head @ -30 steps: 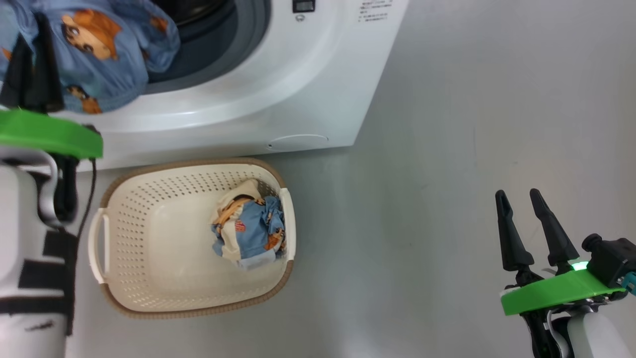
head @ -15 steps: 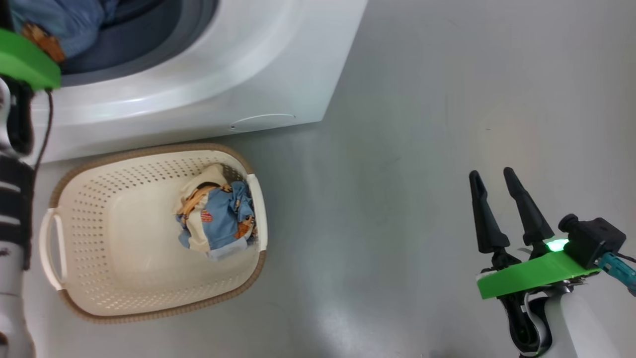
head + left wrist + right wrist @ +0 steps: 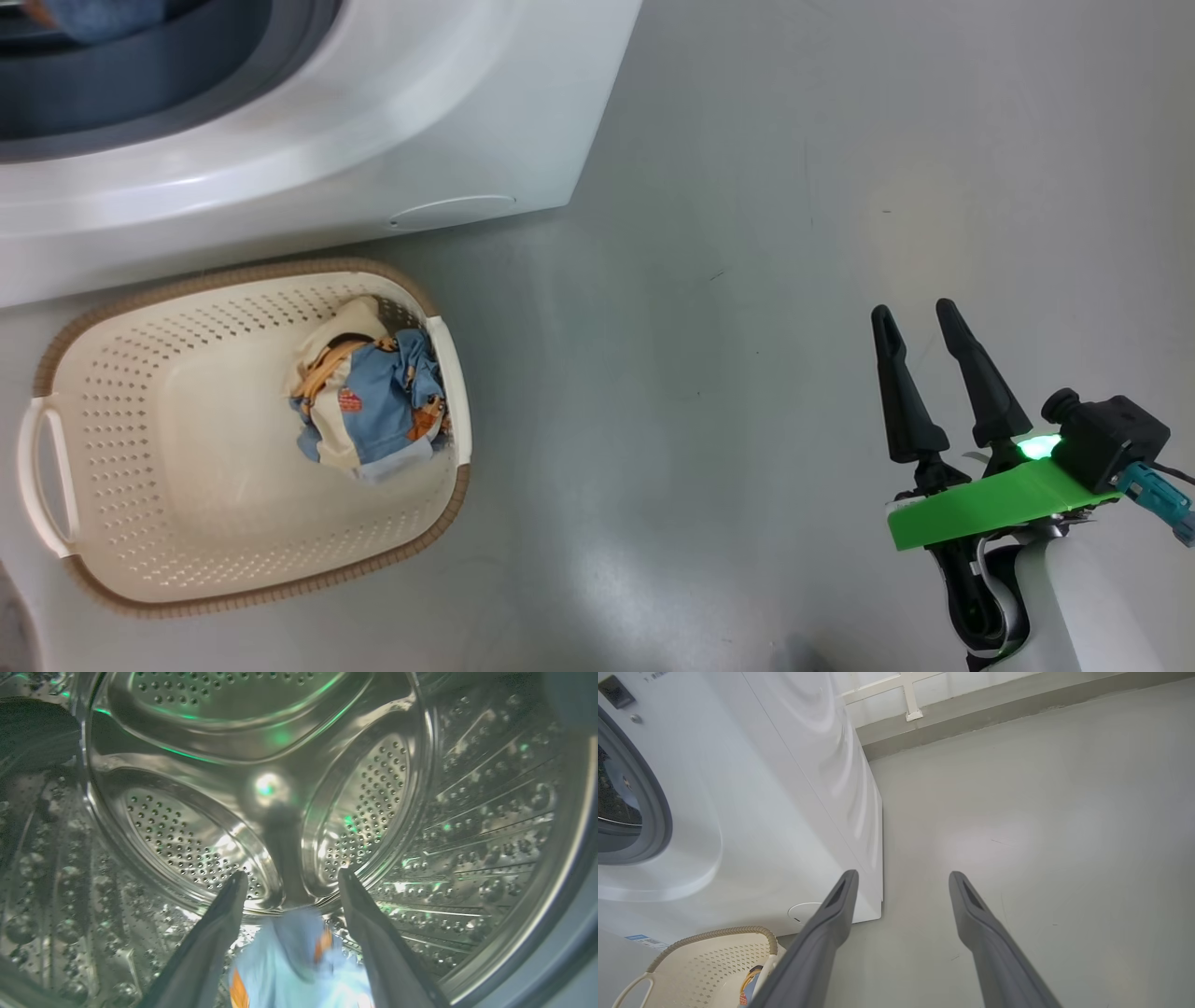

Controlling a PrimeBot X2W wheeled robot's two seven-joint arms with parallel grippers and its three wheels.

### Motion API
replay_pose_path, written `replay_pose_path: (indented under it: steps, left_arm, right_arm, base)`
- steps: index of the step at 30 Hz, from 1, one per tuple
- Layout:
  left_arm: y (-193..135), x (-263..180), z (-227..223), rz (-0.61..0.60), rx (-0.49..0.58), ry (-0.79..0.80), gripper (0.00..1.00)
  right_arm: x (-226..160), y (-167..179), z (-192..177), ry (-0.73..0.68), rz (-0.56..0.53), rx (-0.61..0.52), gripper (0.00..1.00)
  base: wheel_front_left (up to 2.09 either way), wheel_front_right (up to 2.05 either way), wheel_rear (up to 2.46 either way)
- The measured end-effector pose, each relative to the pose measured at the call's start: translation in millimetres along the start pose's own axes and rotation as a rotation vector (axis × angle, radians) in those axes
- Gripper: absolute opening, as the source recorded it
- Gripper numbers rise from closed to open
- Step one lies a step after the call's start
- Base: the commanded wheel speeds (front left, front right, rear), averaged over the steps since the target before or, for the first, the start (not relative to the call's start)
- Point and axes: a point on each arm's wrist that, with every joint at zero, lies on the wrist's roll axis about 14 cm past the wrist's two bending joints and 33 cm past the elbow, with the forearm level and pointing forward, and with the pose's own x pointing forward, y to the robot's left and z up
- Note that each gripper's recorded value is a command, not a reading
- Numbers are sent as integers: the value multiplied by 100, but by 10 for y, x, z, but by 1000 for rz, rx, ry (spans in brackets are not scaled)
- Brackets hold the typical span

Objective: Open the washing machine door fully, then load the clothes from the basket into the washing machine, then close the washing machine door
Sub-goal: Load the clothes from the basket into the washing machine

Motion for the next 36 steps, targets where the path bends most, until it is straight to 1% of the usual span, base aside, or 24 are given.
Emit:
replay_pose_path:
  steps: [9, 15, 20, 24, 36]
  left_arm:
    - [33, -88, -111, 18, 16, 37, 100]
    - [60, -186, -186, 35, 0, 58, 100]
    - [63, -353, -270, 49, -16, 83, 100]
    - [45, -610, -388, 62, -32, 120, 100]
    - [85, -1048, -287, 99, -56, 107, 100]
  right_arm:
    - [36, 53, 7, -5, 16, 3, 100]
    - [51, 85, 29, -10, 28, 1, 100]
    - [54, 127, 78, -21, 45, -2, 100]
    - [59, 179, 139, -35, 66, -7, 100]
    - [77, 297, 284, -64, 119, -28, 100]
  base:
    - [0, 0, 0]
    - [0, 0, 0]
    - [0, 0, 0]
    - [0, 0, 0]
    - [0, 0, 0]
